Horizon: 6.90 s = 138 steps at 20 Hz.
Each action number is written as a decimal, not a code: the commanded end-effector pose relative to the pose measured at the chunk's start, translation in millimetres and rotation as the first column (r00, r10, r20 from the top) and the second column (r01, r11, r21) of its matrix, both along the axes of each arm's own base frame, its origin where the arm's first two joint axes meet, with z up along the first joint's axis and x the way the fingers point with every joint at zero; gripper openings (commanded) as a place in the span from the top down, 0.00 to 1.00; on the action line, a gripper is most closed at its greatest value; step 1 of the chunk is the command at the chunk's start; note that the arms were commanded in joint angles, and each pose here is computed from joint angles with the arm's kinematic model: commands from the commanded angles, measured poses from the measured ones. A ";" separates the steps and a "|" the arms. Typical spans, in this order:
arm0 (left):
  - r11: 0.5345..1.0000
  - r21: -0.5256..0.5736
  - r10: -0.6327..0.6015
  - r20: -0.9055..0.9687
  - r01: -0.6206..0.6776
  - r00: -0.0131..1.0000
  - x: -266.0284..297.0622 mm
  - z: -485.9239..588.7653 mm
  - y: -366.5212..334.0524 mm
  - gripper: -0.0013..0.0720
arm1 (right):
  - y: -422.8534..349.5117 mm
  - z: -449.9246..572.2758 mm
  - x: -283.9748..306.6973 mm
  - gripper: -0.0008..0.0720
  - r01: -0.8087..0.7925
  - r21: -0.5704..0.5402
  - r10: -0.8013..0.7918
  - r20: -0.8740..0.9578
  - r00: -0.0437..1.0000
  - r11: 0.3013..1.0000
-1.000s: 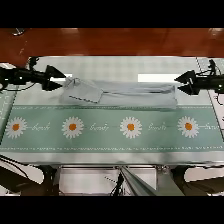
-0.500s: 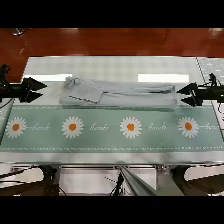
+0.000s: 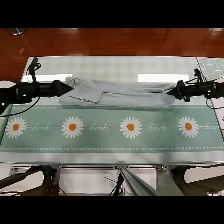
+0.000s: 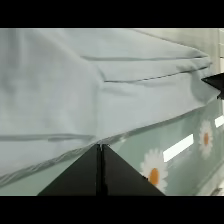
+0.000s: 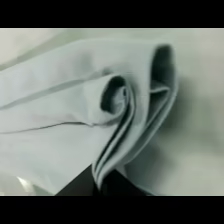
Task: Fold the shirts.
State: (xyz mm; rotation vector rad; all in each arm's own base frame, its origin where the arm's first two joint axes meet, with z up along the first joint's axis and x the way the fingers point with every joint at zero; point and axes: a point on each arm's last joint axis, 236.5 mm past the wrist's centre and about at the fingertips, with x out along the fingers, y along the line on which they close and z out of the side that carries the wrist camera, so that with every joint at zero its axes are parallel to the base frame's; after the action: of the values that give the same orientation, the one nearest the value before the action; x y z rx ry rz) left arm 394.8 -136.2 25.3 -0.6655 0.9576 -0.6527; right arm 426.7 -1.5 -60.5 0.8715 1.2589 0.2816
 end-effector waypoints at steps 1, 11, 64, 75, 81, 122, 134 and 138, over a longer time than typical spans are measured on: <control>0.995 -0.070 -0.060 0.069 0.065 0.996 1.2 14.5 -56.8 0.96 | -6.0 46.9 -28.1 0.95 -0.102 -0.130 0.110 0.056 0.992 0.986; 0.919 0.254 -0.303 -0.032 0.301 0.952 -17.1 -46.4 -284.0 0.96 | 47.3 176.9 -163.8 0.95 0.028 -0.287 0.076 0.345 0.936 0.957; 0.951 0.163 0.225 0.215 -0.262 0.950 -85.3 91.8 52.3 0.96 | 348.0 133.7 -7.0 0.14 -0.526 0.022 0.507 0.231 0.830 0.850; 0.954 0.159 0.219 0.206 -0.254 0.954 -85.6 80.5 44.2 0.96 | 85.2 96.0 -140.7 0.14 0.150 -0.320 -0.096 0.177 0.979 0.936; 0.972 0.164 0.148 0.139 -0.170 0.979 -91.1 52.9 17.7 0.96 | 173.5 4.2 -165.2 0.14 0.077 -0.037 -0.077 -0.013 0.997 0.996; 0.984 0.166 0.063 -0.002 -0.061 0.998 -110.2 11.1 -5.8 0.95 | -41.3 306.7 -30.4 0.95 0.152 -0.502 -0.033 0.239 0.971 0.851; 0.993 0.106 0.062 -0.026 -0.059 0.998 -114.2 14.7 -14.8 0.95 | -205.2 195.4 -255.4 0.95 0.554 -0.650 -0.728 0.003 0.686 0.520; 0.993 0.108 0.049 -0.021 -0.046 0.999 -115.6 14.9 -19.5 0.95 | -194.7 162.0 -348.2 0.95 0.559 -0.738 -0.862 -0.061 0.503 0.378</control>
State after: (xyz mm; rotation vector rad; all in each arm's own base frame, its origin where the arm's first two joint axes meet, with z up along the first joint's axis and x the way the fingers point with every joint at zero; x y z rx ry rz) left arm 279.8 -152.2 39.1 -0.6023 0.9913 -0.5395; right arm 143.8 -203.2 126.6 0.7742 1.0720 -0.9362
